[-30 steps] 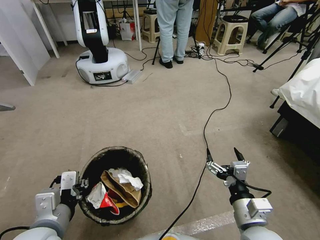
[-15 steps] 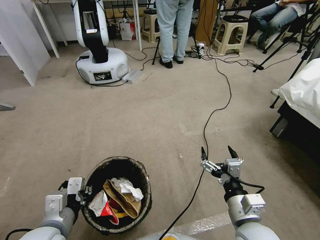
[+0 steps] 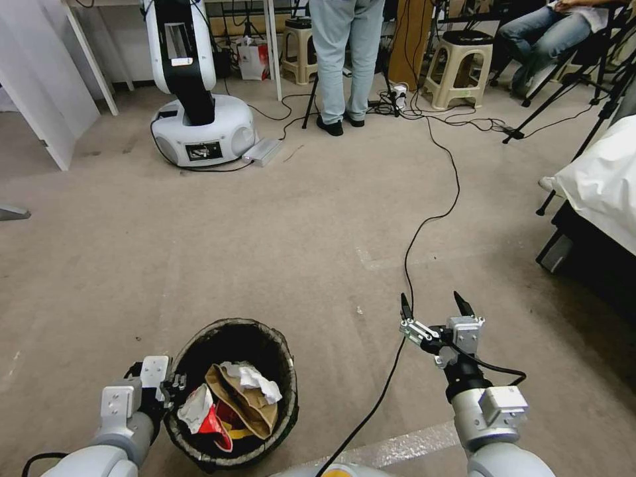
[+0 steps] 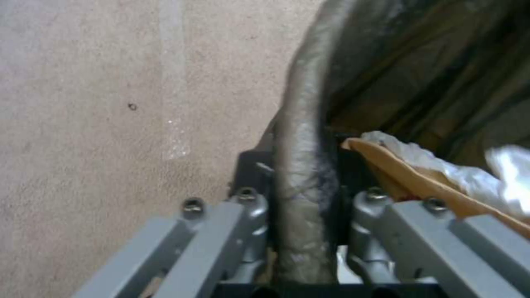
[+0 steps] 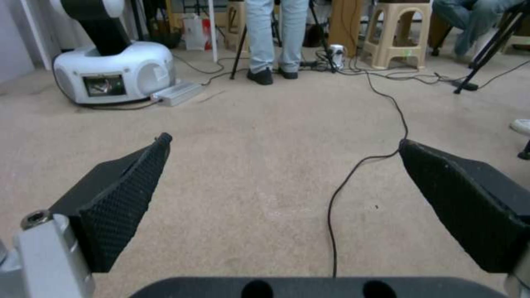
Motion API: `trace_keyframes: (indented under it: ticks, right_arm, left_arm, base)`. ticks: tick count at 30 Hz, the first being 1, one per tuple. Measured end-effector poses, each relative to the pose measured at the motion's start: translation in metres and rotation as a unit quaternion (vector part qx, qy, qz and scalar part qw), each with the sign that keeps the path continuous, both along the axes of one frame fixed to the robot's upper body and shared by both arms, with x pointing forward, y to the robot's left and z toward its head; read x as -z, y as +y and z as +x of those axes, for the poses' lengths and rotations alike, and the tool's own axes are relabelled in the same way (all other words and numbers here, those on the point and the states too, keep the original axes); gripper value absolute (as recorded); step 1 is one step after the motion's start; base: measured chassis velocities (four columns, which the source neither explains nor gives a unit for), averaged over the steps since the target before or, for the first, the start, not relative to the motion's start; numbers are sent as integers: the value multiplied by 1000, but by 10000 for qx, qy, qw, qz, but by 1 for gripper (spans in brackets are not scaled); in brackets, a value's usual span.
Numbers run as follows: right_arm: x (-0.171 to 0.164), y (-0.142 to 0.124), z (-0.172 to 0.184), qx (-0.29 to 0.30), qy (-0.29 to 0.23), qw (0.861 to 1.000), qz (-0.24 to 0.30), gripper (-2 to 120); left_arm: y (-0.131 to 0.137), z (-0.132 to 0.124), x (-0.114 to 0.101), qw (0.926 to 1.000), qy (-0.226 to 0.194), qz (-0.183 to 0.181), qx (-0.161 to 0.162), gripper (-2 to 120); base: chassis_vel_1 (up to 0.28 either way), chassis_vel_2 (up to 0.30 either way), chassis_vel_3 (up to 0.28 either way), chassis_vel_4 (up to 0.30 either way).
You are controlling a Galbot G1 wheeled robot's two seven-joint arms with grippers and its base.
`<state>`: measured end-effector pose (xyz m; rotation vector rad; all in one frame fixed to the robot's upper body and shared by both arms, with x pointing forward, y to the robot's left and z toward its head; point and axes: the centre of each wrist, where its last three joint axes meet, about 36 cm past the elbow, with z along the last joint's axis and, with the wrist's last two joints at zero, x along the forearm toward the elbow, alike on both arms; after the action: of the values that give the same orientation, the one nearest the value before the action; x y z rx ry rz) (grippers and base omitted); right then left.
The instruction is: Pick up the trash bin, then pick up the garbage from the floor and place it into the trash bin.
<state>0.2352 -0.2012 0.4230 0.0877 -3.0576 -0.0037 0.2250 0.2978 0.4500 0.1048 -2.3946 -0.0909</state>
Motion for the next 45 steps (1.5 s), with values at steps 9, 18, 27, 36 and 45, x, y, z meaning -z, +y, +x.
trace_keyframes:
  ticks: [9,18,27,36,45]
  right_arm:
    - [0,2,0,-33,8,10000,18,100]
    - [-1,2,0,-34,-11,10000,11,100]
    - [-4,2,0,-22,-45,10000,25,100]
    - [-2,-10,-7,41,-239,9996,-150,100]
    - [-4,-25,-23,266,-327,9988,-259,100]
  left_arm:
    - [0,3,-6,9999,-145,-51,-29,60]
    - [3,4,-23,9990,-412,-151,-116,95]
    - [1,-1,-42,9952,-706,-411,-536,100]
    - [0,-25,-46,9634,-2448,75,-1093,100]
    - [-14,-33,-42,9381,-3328,294,-913,100]
  base:
    - [0,0,0,0]
    - [0,0,0,0]
    - [0,0,0,0]
    - [0,0,0,0]
    - [0,0,0,0]
